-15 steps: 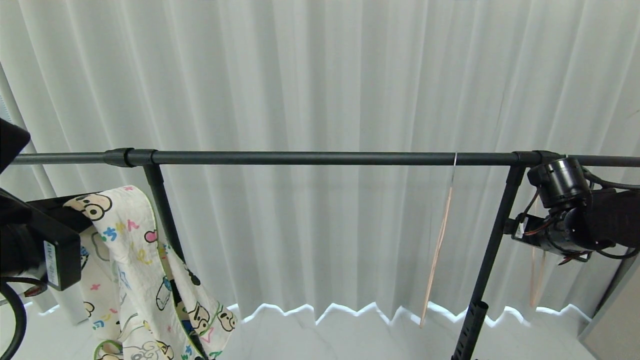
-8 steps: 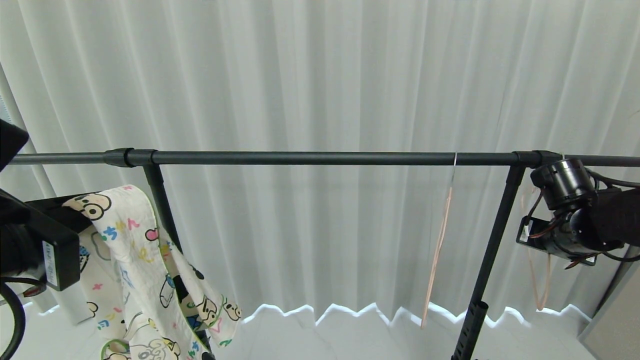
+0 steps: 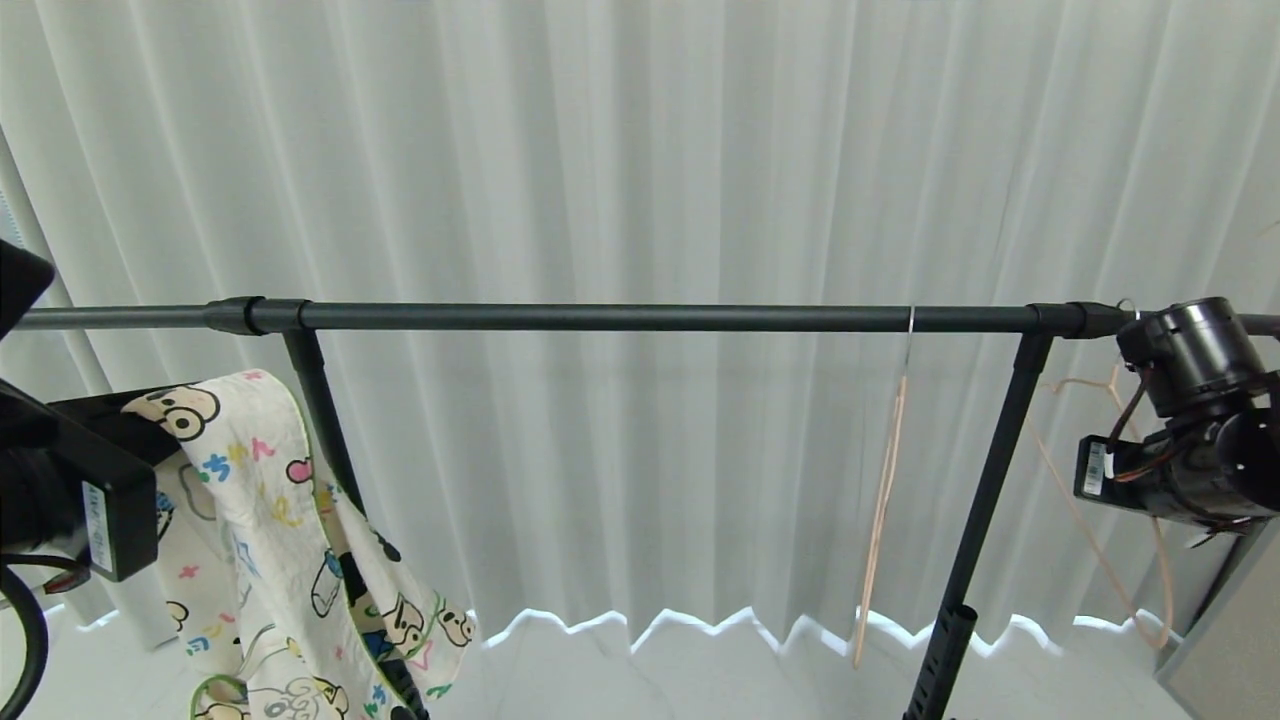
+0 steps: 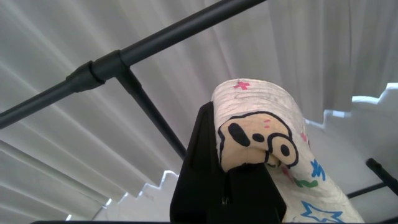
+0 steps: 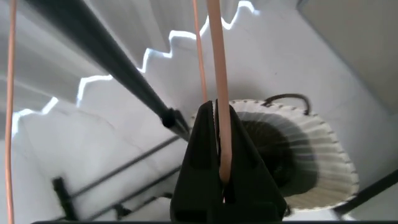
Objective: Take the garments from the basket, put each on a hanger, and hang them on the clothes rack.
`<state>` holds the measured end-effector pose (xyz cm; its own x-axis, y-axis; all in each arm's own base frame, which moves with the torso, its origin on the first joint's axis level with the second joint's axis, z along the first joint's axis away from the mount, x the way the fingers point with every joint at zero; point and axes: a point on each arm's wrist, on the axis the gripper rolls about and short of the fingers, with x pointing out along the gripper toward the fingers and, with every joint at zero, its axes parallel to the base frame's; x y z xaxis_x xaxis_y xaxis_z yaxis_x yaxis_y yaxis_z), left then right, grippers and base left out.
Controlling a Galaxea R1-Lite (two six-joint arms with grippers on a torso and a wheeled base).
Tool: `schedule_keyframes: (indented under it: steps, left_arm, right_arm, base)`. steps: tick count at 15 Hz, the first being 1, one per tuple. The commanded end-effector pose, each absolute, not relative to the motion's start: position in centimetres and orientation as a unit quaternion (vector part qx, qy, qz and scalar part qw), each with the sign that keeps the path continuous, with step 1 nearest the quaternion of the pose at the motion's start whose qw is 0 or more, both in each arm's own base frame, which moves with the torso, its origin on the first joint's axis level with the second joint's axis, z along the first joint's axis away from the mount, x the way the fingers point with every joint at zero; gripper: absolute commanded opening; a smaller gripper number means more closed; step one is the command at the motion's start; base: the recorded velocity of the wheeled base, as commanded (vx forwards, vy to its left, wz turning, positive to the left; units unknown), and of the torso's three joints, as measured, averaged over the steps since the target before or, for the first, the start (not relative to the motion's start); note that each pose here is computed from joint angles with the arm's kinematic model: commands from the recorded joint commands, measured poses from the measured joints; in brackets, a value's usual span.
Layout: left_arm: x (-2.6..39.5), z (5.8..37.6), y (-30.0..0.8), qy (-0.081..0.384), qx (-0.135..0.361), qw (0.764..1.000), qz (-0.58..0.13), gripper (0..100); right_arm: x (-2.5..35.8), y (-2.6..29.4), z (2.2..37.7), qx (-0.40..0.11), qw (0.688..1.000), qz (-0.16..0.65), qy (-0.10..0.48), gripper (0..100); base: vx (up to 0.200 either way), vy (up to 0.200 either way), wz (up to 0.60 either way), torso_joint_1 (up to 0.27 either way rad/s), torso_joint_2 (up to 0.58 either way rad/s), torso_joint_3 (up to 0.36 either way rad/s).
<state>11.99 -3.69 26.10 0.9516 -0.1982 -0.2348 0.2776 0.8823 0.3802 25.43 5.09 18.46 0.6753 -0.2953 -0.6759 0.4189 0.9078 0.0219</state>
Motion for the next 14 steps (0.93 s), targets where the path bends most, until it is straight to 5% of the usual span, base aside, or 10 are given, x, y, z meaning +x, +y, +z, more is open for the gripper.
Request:
schedule_keyframes:
  steps: [1, 8, 14]
  left_arm:
    - [12.0, 26.2, -3.7, 0.094, 0.209, 0.966, -0.123, 0]
    - [11.5, 26.5, -3.5, 0.077, 0.206, 0.968, -0.117, 0]
    - [11.5, 26.1, -3.1, 0.088, 0.21, 0.97, -0.086, 0]
  right_arm:
    - [23.1, 4.3, 19.8, 0.072, 0.922, -0.182, 0.334, 0]
    - [21.9, 3.3, 19.9, 0.029, 0.946, -0.164, 0.278, 0]
    - [15.3, 2.1, 20.4, 0.005, 0.962, -0.128, 0.241, 0]
  base:
    - [0.0, 0.0, 0.0, 0.0, 0.0, 0.0]
    - [0.0, 0.0, 0.0, 0.0, 0.0, 0.0]
    - [0.0, 0.0, 0.0, 0.0, 0.0, 0.0]
